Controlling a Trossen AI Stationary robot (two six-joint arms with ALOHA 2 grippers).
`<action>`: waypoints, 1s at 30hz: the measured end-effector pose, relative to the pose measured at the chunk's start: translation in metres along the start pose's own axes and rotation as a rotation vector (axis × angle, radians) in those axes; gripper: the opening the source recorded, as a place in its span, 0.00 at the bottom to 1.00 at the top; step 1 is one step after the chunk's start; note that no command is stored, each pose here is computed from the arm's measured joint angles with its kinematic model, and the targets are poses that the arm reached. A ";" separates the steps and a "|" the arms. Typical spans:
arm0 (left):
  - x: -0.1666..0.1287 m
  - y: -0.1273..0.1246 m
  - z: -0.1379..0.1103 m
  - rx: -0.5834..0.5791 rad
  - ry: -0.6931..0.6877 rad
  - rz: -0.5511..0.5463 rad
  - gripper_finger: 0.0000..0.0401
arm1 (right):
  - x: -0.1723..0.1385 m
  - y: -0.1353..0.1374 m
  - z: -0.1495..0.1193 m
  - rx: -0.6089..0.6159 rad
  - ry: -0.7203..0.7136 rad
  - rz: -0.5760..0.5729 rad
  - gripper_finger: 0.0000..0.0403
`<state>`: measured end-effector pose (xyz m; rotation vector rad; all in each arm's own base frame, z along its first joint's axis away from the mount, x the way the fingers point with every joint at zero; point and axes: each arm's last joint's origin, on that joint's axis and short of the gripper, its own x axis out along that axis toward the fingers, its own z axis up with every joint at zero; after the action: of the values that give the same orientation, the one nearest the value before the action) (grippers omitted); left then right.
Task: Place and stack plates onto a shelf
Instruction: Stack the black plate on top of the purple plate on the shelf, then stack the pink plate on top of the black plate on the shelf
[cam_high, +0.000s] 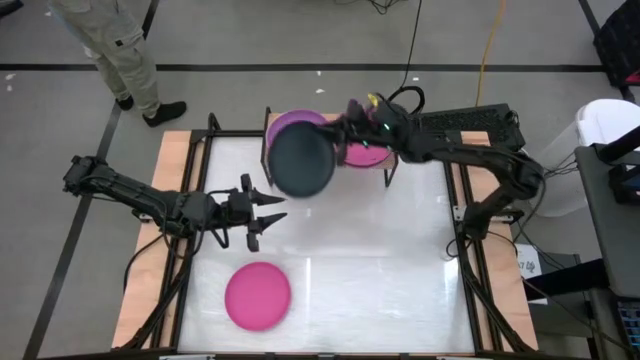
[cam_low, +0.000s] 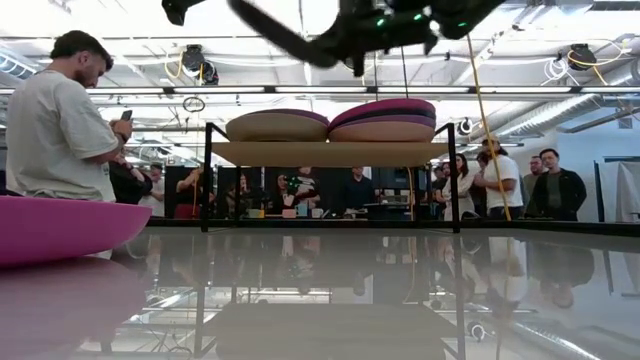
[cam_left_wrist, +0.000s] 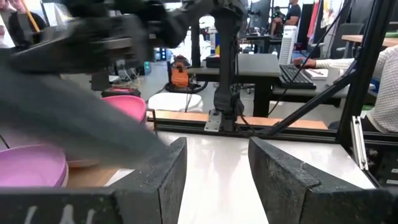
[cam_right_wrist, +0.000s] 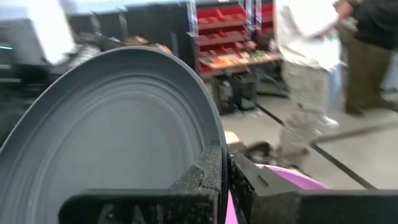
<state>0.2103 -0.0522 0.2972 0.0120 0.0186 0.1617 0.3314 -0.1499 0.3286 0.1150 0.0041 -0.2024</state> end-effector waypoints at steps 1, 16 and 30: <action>0.000 0.000 0.000 -0.004 0.000 0.000 0.44 | 0.006 -0.010 0.001 0.005 0.021 -0.024 0.00; 0.000 0.000 0.000 0.021 0.000 -0.001 0.44 | 0.024 -0.110 -0.019 0.249 0.105 -0.213 0.03; 0.001 0.003 -0.001 0.017 0.014 0.022 0.44 | 0.013 -0.095 0.003 0.219 0.094 0.006 0.26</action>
<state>0.2111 -0.0488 0.2958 0.0277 0.0335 0.1836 0.3248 -0.2455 0.3205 0.3425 0.0754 -0.1906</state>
